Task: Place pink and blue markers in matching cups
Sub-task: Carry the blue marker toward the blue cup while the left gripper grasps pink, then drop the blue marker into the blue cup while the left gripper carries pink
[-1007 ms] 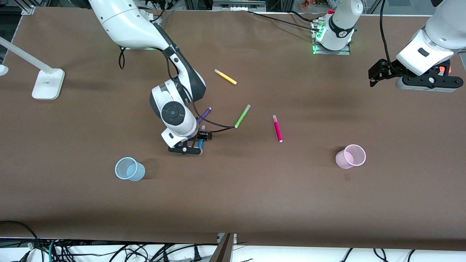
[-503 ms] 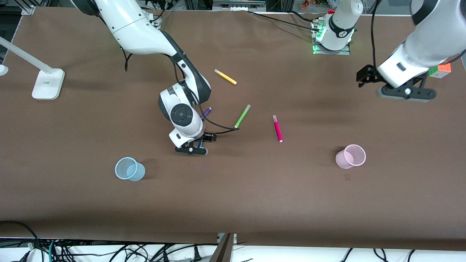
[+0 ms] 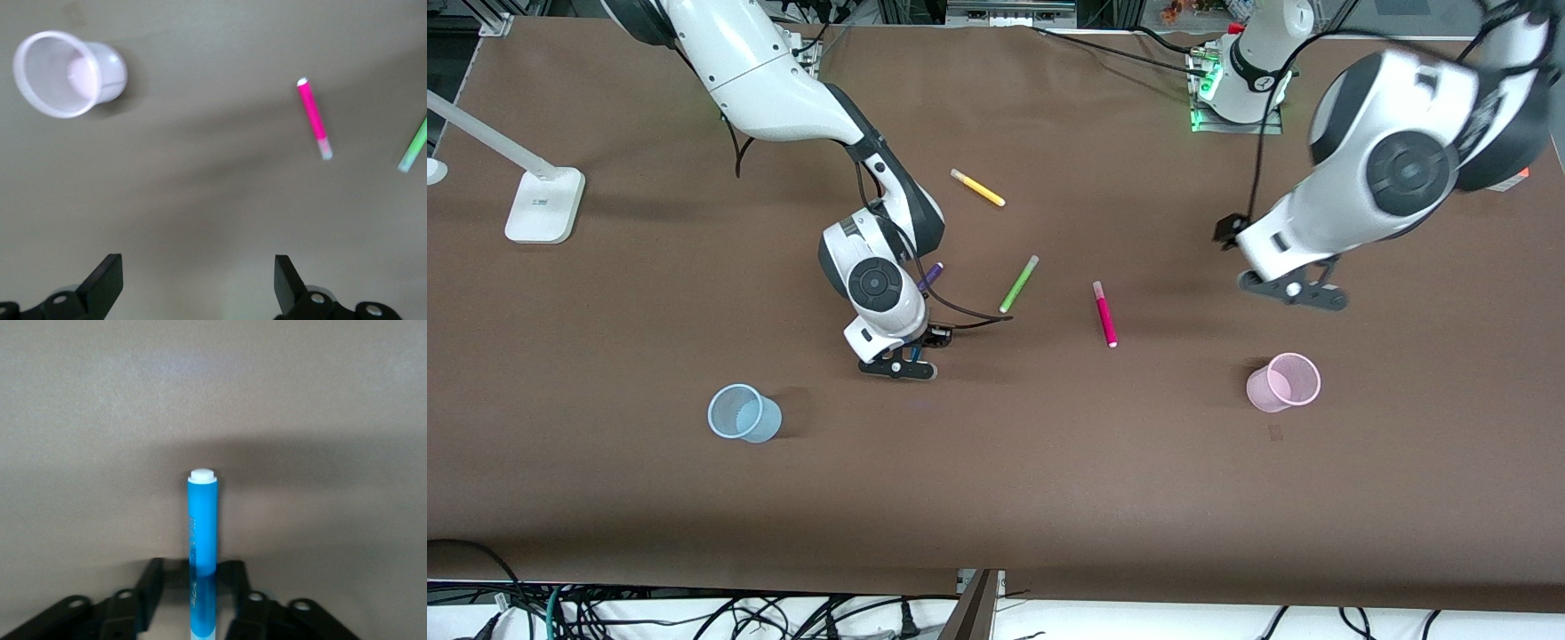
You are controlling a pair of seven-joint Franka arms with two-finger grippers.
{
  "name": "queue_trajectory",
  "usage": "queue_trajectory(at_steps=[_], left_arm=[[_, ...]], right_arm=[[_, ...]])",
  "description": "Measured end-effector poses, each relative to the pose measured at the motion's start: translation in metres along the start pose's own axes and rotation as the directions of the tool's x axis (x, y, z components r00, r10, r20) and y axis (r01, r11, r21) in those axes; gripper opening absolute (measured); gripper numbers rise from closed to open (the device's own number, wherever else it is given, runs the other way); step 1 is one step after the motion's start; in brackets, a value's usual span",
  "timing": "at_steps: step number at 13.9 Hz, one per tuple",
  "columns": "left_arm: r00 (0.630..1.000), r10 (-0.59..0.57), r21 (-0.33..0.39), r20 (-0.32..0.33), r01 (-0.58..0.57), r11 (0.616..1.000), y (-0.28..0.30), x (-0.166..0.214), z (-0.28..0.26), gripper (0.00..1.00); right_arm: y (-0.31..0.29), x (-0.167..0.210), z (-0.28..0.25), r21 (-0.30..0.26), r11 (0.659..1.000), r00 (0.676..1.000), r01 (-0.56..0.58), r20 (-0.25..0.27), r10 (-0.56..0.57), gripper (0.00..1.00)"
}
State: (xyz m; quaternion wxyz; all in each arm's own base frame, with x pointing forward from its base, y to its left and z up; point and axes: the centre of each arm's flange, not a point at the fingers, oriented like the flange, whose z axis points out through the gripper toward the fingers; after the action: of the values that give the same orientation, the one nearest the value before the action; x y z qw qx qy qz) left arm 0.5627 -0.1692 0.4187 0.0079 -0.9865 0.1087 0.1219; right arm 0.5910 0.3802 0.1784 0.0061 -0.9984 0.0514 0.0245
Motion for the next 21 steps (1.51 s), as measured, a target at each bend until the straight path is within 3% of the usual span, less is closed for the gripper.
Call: queue_trajectory(at_steps=[2, 3, 7, 11, 13, 16, 21], left_arm=[[0.999, -0.041, -0.02, -0.035, 0.041, 0.999, 0.016, 0.015, 0.043, 1.0], [0.996, -0.08, -0.026, -0.04, 0.079, 0.997, 0.03, 0.017, 0.066, 1.0], [0.98, -0.2, -0.021, -0.021, 0.2, 0.98, 0.12, 0.01, 0.126, 1.0], [0.963, -0.264, -0.049, -0.043, 0.262, 0.964, 0.158, 0.017, 0.168, 1.0], [0.97, -0.232, -0.011, -0.07, 0.232, 0.973, 0.167, 0.019, 0.188, 1.0], [0.97, -0.218, 0.02, -0.11, 0.221, 0.975, 0.17, 0.025, 0.211, 1.0], [0.967, -0.208, 0.087, -0.147, 0.222, 0.971, 0.194, 0.018, 0.247, 0.97]], right_arm=[[0.0, 0.002, -0.002, 0.002, 1.0, 1.0, 0.005, -0.004, -0.004, 0.21], [0.001, 0.004, -0.005, 0.003, 1.0, 1.0, 0.003, -0.007, -0.003, 0.17], [0.031, 0.027, -0.053, -0.012, 1.0, 0.999, -0.01, 0.05, 0.011, 0.17], [0.098, 0.072, -0.138, 0.113, 0.99, 0.98, -0.08, 0.193, 0.057, 0.17], [0.136, 0.089, -0.161, 0.148, 0.979, 0.964, -0.136, 0.246, 0.097, 0.17], [0.186, 0.109, -0.178, 0.233, 0.941, 0.929, -0.247, 0.333, 0.161, 0.17], [0.283, 0.133, -0.182, 0.384, 0.818, 0.852, -0.428, 0.474, 0.224, 0.17]])
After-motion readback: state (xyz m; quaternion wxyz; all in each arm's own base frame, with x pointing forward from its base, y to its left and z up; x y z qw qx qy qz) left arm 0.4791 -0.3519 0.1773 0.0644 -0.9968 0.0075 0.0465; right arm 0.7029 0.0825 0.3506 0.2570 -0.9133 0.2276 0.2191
